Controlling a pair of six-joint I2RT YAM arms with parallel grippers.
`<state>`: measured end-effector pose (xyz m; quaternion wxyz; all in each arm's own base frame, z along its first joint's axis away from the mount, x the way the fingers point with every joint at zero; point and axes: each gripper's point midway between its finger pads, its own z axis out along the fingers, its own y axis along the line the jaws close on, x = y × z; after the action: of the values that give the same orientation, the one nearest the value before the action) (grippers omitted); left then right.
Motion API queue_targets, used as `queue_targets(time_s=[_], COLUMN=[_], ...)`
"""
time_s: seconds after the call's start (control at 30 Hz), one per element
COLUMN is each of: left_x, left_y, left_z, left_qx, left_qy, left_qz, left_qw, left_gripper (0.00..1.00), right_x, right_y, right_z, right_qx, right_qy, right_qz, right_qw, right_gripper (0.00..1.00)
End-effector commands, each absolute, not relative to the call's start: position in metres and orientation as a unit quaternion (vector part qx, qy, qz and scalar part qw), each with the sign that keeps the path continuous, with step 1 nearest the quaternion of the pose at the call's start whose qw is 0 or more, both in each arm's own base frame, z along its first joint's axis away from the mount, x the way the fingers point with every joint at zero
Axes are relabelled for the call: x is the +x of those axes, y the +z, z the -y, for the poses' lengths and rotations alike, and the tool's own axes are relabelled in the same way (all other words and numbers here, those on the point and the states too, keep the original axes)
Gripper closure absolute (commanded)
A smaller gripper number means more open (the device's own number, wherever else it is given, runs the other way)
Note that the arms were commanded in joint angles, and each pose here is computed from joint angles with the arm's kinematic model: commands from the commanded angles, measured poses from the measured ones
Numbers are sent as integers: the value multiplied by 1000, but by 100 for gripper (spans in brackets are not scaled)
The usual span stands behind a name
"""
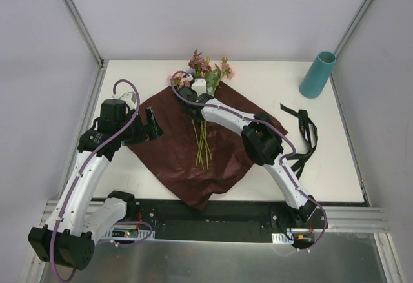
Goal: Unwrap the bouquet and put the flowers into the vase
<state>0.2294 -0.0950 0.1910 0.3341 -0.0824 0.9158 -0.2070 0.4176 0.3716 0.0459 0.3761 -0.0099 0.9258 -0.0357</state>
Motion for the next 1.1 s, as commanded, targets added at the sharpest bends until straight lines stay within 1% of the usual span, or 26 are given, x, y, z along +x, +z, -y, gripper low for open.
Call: queue_targets(time_s=[0.0, 0.07, 0.1, 0.2, 0.3, 0.4, 0.7, 0.93, 1.07], left_x=[229, 229, 229, 229, 229, 229, 230, 230, 229], left_y=[190, 190, 190, 191, 190, 189, 189, 190, 190], left_z=[93, 93, 93, 93, 93, 93, 92, 91, 91], left_qx=[-82, -82, -82, -82, -81, -82, -83, -83, -82], left_qy=[-207, -207, -207, -207, -208, -208, -204, -203, -203], left_qz=[-917, -916, -916, -916, -917, -917, -917, -916, -916], left_qw=[332, 333, 333, 334, 332, 331, 333, 335, 336], left_gripper=[1, 1, 1, 1, 1, 1, 1, 1, 1], right_x=[424, 425, 425, 426, 425, 424, 414, 405, 405], right_y=[54, 54, 53, 58, 74, 105, 185, 227, 220], right_z=[-365, -364, -364, -362, -370, -377, -401, -408, -413], right_qx=[-10, -10, -10, -7, -6, -2, 11, 12, 17], right_qy=[-55, -61, -63, -64, -40, -4, 158, 221, 240], right_qz=[-921, -921, -921, -919, -917, -908, -864, -842, -846], right_qw=[385, 385, 385, 389, 397, 419, 477, 492, 476], right_gripper=[75, 75, 78, 90, 100, 100, 100, 100, 100])
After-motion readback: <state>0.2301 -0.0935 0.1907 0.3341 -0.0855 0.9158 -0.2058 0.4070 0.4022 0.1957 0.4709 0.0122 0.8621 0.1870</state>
